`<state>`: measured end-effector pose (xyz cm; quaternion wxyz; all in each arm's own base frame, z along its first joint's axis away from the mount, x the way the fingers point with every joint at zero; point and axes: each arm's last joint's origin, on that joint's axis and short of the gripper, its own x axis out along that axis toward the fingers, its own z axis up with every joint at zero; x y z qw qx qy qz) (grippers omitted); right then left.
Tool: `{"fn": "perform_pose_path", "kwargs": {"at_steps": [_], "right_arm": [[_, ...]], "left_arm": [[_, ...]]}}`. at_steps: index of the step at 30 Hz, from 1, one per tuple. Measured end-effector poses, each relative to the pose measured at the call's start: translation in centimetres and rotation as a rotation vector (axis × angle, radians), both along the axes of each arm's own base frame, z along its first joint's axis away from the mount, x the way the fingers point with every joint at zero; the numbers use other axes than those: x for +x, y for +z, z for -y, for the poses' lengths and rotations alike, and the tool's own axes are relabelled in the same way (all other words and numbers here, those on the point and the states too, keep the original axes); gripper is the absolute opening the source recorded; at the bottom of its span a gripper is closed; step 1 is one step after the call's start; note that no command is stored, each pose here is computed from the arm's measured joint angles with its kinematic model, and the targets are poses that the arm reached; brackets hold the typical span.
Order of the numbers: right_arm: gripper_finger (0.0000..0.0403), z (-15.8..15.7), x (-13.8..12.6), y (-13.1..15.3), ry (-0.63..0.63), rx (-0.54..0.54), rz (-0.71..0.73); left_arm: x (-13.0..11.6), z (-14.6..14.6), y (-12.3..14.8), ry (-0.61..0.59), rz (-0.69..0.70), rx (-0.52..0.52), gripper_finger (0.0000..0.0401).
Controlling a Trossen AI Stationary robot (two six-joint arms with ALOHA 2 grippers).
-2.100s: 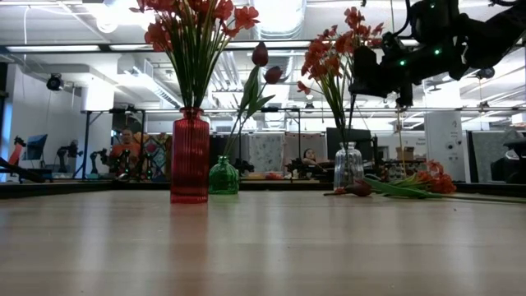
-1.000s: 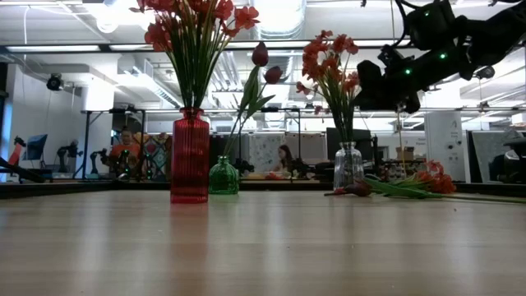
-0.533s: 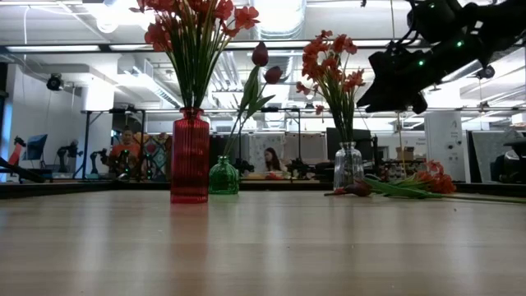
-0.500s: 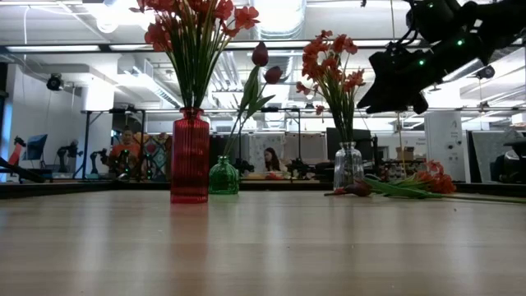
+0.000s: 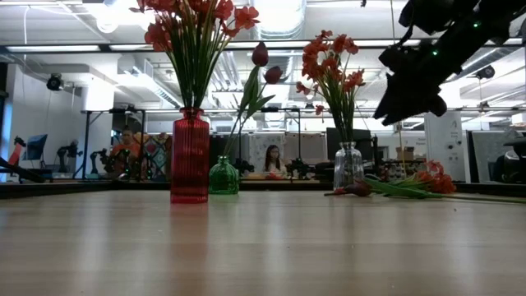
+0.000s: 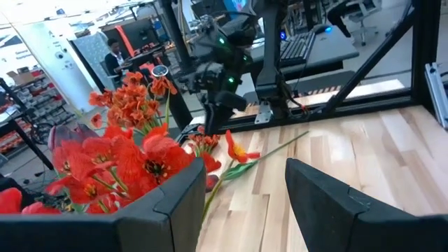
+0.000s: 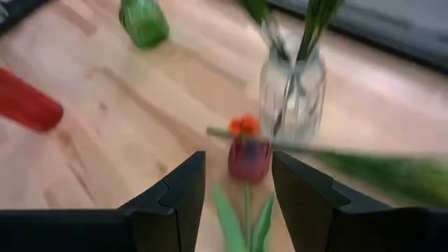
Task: Sort flowers into vase by color
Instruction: Put the dark red tulip into the green vase
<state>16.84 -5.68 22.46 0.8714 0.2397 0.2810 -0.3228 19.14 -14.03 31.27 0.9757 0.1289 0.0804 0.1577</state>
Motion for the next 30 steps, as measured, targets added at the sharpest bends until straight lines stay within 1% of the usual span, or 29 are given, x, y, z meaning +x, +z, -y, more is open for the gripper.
{"fn": "perform_pose_path", "kwargs": {"at_steps": [4,7,11,14,23,27,30], "right_arm": [[0.0158,-1.0,-0.2,-0.6,-0.005,0.073,-0.045],[0.0161,-1.7,-0.3,-0.9,0.000,0.109,-0.077],[0.0168,-2.5,-0.1,-2.1,0.034,0.129,-0.145],[0.0175,-3.0,0.4,-3.1,0.048,0.149,-0.195],[0.0215,-3.2,2.1,-6.6,0.042,0.178,-0.401],[0.0227,-3.1,3.0,-8.0,0.038,0.180,-0.444],[0.0227,-3.0,3.5,-8.9,0.042,0.179,-0.464]], "left_arm": [[0.0,0.0,0.3,0.000,0.013,-0.020,0.0180],[0.0,0.2,0.7,-0.023,0.022,-0.045,0.0180],[0.1,0.5,1.1,-0.125,0.017,-0.073,0.0180],[0.0,0.7,1.6,-0.173,0.024,-0.092,0.0180],[0.0,1.1,1.8,-0.182,0.043,-0.132,0.0180],[0.5,1.5,1.7,-0.183,0.055,-0.143,0.0180],[1.0,1.9,2.2,-0.183,0.063,-0.147,0.0180]]}}
